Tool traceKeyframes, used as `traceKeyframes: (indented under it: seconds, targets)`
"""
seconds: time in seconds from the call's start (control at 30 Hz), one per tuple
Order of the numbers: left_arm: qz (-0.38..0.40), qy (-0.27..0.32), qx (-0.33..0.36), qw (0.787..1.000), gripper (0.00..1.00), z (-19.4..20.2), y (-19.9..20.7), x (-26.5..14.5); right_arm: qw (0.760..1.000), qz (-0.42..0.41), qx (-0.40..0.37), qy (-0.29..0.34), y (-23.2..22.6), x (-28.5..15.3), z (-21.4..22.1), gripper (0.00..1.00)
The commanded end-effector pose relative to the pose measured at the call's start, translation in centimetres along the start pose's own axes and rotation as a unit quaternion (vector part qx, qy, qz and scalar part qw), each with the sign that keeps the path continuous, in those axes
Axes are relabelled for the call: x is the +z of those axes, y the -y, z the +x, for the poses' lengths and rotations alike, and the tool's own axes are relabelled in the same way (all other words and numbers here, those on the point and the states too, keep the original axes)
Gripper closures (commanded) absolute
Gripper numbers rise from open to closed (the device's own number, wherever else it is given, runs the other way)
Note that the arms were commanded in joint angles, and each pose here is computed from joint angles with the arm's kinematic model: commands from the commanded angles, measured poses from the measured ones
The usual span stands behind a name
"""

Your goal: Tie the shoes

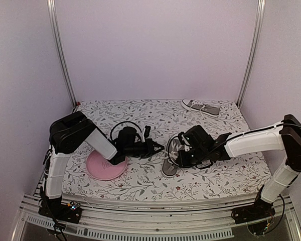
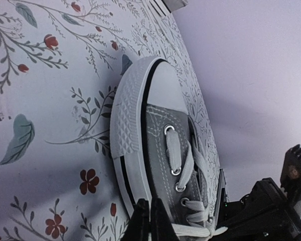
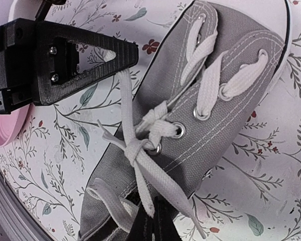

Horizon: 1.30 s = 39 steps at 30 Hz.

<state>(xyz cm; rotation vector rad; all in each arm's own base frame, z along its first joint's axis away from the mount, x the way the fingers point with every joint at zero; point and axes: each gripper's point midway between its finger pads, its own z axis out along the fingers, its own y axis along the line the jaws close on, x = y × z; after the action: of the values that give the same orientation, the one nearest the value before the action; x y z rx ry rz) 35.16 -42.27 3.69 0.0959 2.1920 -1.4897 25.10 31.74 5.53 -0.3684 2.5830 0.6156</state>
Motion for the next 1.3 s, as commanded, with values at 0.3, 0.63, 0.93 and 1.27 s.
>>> traceKeyframes:
  seconds: [0.3,0.63,0.93,1.27]
  targets:
    - [-0.051,0.054,0.007,0.997,1.0,-4.0,-2.4,-1.0,0.998,0.021,0.007,-0.055,1.8,-0.8,3.8,0.98]
    - [-0.033,0.051,0.027,0.998,1.0,-4.5,-1.1,-0.8,0.999,-0.015,0.001,-0.039,0.5,-1.3,3.0,0.98]
    - [0.01,0.052,0.087,0.995,0.32,-4.9,4.3,-3.9,0.994,-0.093,-0.041,0.04,-2.8,-5.8,-1.1,0.41]
    - [0.02,-0.041,0.081,0.996,0.41,2.6,5.4,-4.2,0.982,-0.174,-0.007,0.071,0.0,-6.2,-2.8,0.33]
